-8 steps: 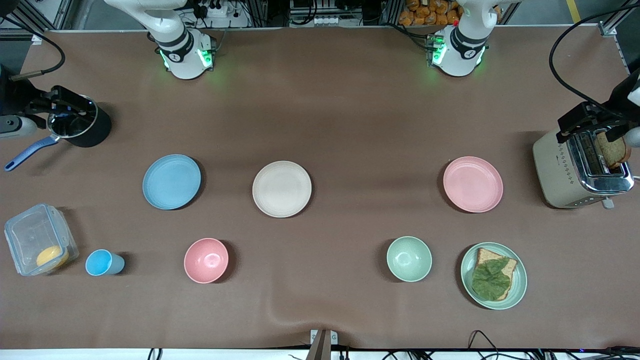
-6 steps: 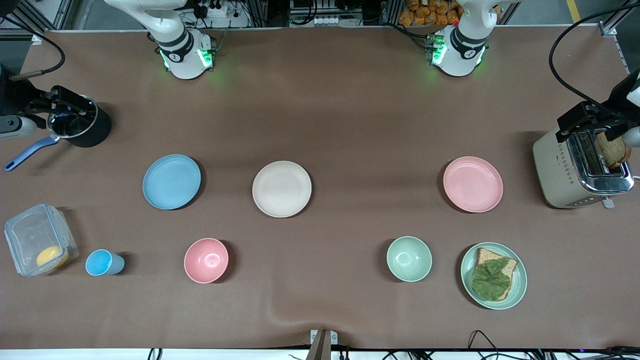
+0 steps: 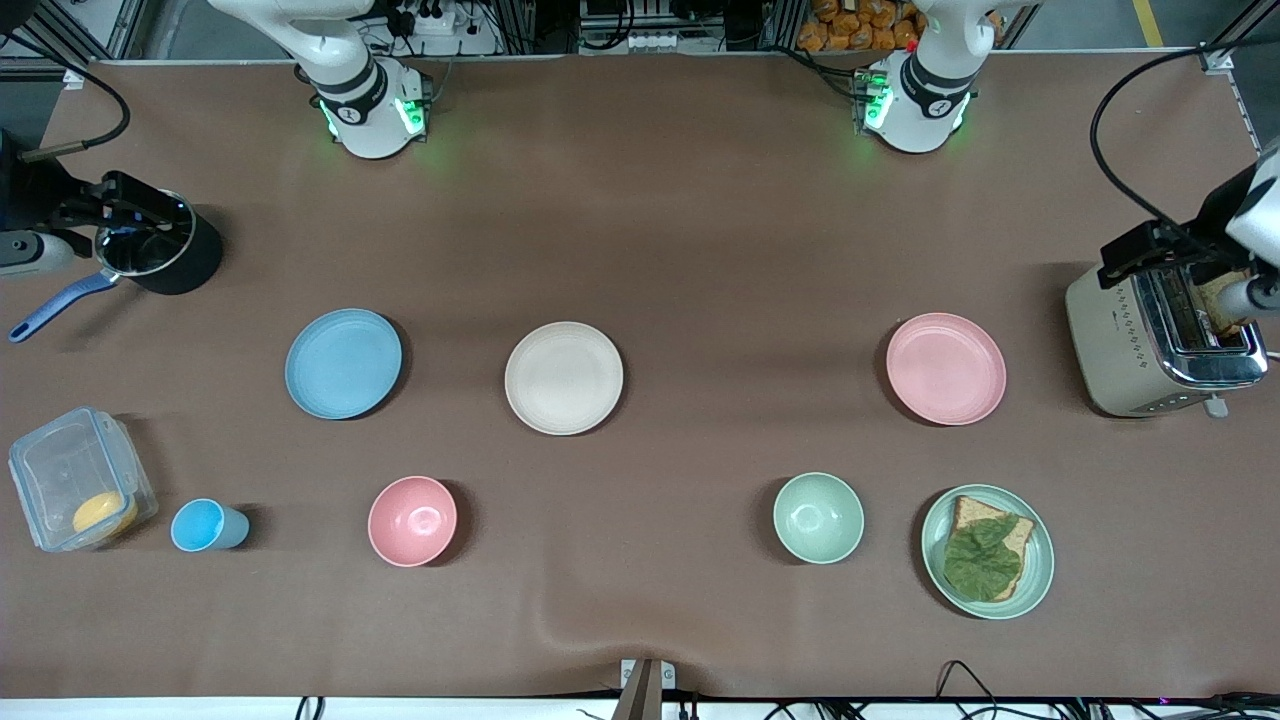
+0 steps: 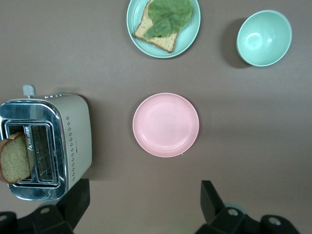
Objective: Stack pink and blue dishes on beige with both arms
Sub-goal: 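Reach the right gripper to the blue plate while the left gripper reaches pink, then grip the blue plate with the right gripper while the left gripper grips pink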
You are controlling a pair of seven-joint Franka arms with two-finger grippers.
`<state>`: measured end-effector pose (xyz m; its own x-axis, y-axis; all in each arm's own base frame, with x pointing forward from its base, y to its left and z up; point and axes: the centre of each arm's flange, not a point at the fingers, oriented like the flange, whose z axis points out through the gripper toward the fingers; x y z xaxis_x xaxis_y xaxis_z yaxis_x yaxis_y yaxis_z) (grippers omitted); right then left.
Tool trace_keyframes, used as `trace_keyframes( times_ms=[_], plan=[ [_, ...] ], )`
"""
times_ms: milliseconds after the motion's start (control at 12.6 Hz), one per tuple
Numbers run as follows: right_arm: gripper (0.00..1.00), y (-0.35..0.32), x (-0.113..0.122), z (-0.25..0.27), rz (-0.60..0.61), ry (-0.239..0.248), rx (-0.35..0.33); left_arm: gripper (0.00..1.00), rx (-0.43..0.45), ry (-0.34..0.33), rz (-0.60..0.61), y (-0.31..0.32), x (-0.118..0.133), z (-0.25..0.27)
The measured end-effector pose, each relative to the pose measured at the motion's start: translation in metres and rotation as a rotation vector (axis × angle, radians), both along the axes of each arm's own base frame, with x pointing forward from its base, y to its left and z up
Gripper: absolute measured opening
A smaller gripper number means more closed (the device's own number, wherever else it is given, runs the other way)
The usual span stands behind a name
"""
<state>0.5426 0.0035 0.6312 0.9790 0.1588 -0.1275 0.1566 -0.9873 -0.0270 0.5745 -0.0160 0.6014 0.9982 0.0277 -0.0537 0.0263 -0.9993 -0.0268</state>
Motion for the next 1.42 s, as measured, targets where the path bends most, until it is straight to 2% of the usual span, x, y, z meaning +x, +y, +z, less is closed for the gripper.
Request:
trace_keyframes(
  times_ms=[237, 475, 633, 871, 1108, 1424],
  plan=[
    [1.0, 0.0, 0.0, -0.002, -0.001, 0.004, 0.0, 1.0, 0.009, -0.006, -0.003, 0.002, 0.007, -0.038],
    [1.0, -0.004, 0.008, -0.02, -0.006, 0.039, 0.0, 1.0, 0.01, -0.007, 0.015, 0.014, 0.009, -0.083],
    [1.0, -0.004, 0.018, -0.042, -0.007, 0.071, 0.001, 1.0, 0.016, -0.012, 0.019, 0.02, 0.008, -0.108],
    [1.0, -0.005, 0.035, -0.096, -0.008, 0.061, 0.002, 1.0, 0.034, -0.073, 0.037, 0.046, 0.004, -0.185],
    [1.0, -0.019, 0.038, -0.164, -0.033, 0.046, 0.002, 1.0, 0.006, -0.002, 0.066, 0.073, -0.003, -0.28],
    [1.0, -0.051, 0.025, -0.249, -0.091, 0.049, 0.003, 1.0, -0.017, 0.078, 0.064, 0.072, -0.005, -0.336]
  ],
)
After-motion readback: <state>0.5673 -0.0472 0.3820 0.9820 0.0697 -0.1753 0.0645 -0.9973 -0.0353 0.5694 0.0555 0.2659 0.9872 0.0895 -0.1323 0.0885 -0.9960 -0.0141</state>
